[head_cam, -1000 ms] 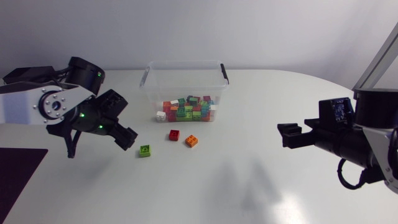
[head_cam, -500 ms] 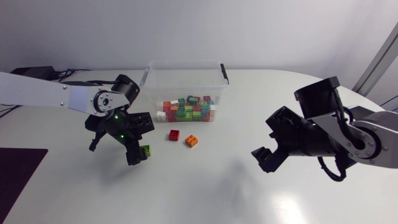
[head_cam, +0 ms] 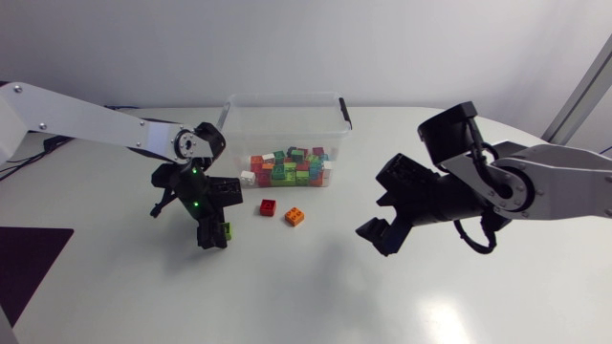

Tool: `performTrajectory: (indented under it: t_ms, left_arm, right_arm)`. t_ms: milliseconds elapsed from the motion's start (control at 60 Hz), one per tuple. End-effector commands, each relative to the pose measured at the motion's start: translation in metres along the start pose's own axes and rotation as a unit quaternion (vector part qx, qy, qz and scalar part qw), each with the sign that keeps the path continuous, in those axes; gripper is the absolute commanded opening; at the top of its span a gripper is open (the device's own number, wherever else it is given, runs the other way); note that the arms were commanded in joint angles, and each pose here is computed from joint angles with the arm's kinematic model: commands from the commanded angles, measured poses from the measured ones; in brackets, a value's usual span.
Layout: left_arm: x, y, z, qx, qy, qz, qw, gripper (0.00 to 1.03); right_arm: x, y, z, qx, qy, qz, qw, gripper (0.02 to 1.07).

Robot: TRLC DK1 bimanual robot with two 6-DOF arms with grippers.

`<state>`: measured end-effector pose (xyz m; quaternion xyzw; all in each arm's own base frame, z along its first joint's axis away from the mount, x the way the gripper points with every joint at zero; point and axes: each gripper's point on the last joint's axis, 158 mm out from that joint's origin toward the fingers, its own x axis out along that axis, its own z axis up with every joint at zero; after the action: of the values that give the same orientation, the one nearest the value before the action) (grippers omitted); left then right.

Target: Place the duplo bricks in the container

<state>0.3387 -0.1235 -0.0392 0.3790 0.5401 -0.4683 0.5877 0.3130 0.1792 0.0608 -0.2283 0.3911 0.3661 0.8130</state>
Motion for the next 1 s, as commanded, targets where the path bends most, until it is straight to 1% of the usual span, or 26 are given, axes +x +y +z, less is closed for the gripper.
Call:
performTrajectory:
  t_ms: [0,50,67,100,150,167,217,333,467,600,683,733,833,850,933,983]
  left_arm:
    - [0.007,-0.002,0.0,0.012,0.003,-0.032,0.999,0.52]
    - [0.007,-0.002,0.002,0.009,-0.002,-0.039,0.999,0.48]
    - [0.007,0.0,0.003,0.008,-0.003,-0.039,0.999,0.45]
    - [0.007,0.002,0.002,0.004,-0.002,-0.042,0.999,0.43]
    - [0.007,-0.001,-0.002,-0.003,0.007,-0.059,0.998,0.39]
    - [0.006,-0.003,-0.004,-0.007,0.012,-0.069,0.997,0.35]
    - [0.005,-0.006,-0.007,-0.012,0.017,-0.08,0.997,0.33]
    - [-0.011,-0.005,-0.003,-0.017,0.004,-0.076,0.997,0.33]
    - [-0.046,-0.008,0.005,-0.024,-0.03,-0.062,0.997,0.33]
    - [-0.084,-0.021,0.015,-0.023,-0.07,-0.045,0.996,0.33]
    - [-0.103,-0.027,0.022,-0.025,-0.091,-0.031,0.995,0.33]
    - [-0.118,-0.03,0.027,-0.024,-0.107,-0.016,0.994,0.33]
    - [-0.148,-0.03,0.041,-0.032,-0.144,0.01,0.989,0.33]
    - [-0.148,-0.03,0.041,-0.032,-0.144,0.01,0.989,0.33]
    - [-0.168,-0.026,0.051,-0.044,-0.17,0.025,0.984,0.33]
    - [-0.181,-0.022,0.058,-0.051,-0.185,0.035,0.981,0.33]
  right_arm:
    - [0.012,0.005,0.004,-0.011,0.006,0.016,1.0,1.02]
    - [0.018,0.008,0.006,-0.013,0.01,0.024,1.0,1.02]
    - [0.022,0.009,0.007,-0.015,0.012,0.027,0.999,1.02]
    - [0.027,0.011,0.008,-0.018,0.015,0.03,0.999,1.01]
    - [0.036,0.014,0.012,-0.023,0.019,0.037,0.999,0.98]
    - [0.04,0.016,0.013,-0.026,0.022,0.04,0.999,0.97]
    - [0.05,0.021,0.015,-0.031,0.029,0.049,0.998,0.97]
    - [0.073,0.028,0.028,-0.028,0.039,0.061,0.997,0.97]
    - [0.099,0.029,0.036,-0.011,0.057,0.062,0.996,0.97]
    - [0.122,0.026,0.04,0.009,0.072,0.057,0.996,0.97]
    - [0.137,0.026,0.039,0.014,0.087,0.055,0.995,0.95]
    - [0.14,0.027,0.044,0.014,0.085,0.054,0.995,0.93]
    - [0.145,0.029,0.052,0.012,0.095,0.05,0.994,0.93]
    - [0.145,0.029,0.052,0.012,0.095,0.05,0.994,0.93]
    - [0.147,0.029,0.058,0.007,0.112,0.031,0.993,0.93]
    - [0.148,0.032,0.057,0.01,0.128,0.034,0.991,0.93]
